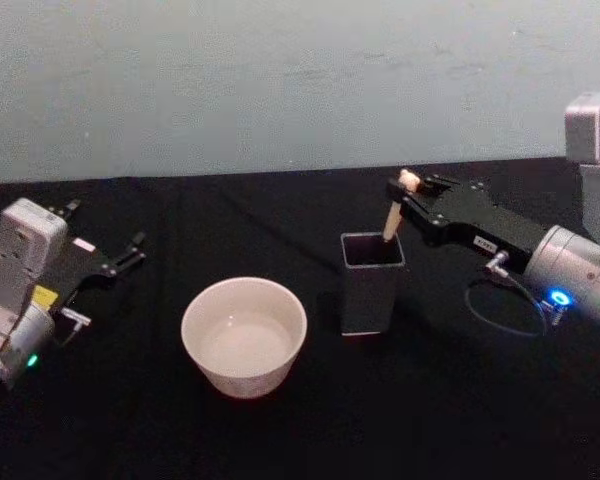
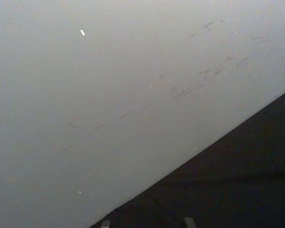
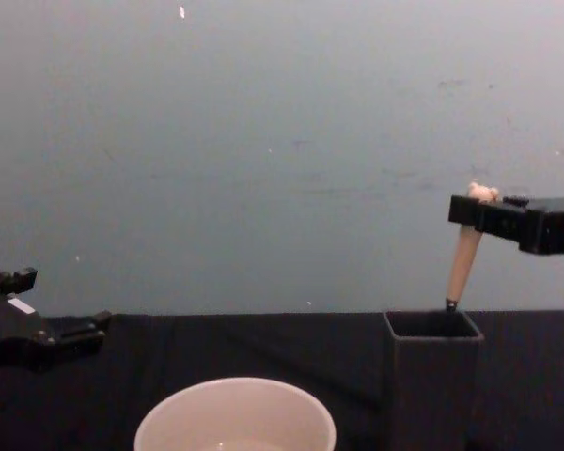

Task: Pick up the stirring spoon with one hand, stir inside the cup, then place it back in its original position.

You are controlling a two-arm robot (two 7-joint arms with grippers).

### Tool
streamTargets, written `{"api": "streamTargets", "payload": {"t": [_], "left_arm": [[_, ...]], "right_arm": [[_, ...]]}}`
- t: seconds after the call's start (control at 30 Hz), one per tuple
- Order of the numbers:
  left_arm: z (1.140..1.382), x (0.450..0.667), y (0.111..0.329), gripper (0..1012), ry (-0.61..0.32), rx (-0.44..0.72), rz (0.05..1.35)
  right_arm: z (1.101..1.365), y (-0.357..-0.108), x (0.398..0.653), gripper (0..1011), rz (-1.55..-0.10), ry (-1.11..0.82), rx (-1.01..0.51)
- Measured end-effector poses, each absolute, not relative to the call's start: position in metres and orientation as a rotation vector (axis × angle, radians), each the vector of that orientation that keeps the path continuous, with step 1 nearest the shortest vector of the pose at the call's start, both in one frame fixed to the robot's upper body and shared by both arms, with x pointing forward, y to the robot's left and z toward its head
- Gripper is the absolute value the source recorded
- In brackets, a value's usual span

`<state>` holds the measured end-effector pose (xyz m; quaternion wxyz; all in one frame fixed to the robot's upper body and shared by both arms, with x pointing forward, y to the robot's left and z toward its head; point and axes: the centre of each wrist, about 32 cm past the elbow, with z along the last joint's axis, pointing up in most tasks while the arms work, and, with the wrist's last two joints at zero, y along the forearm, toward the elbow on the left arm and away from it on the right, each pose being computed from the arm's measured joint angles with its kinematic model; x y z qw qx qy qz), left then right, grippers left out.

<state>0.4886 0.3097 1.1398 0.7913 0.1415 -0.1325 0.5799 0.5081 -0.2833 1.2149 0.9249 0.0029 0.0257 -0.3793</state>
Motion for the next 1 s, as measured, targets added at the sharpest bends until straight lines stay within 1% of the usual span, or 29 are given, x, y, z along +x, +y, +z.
{"api": "streamTargets", "payload": {"t": [0.53,1.0], "left_arm": [[1.140,0.489,0.310,1001,-0.285,0.304,1.248],[1.140,0.489,0.310,1001,-0.285,0.304,1.248]], "right_arm": [[1.202,-0.277,0.515,215,-0.787,0.053,-0.066],[1.196,-0.275,0.517,215,-0.790,0.069,-0.098]]}}
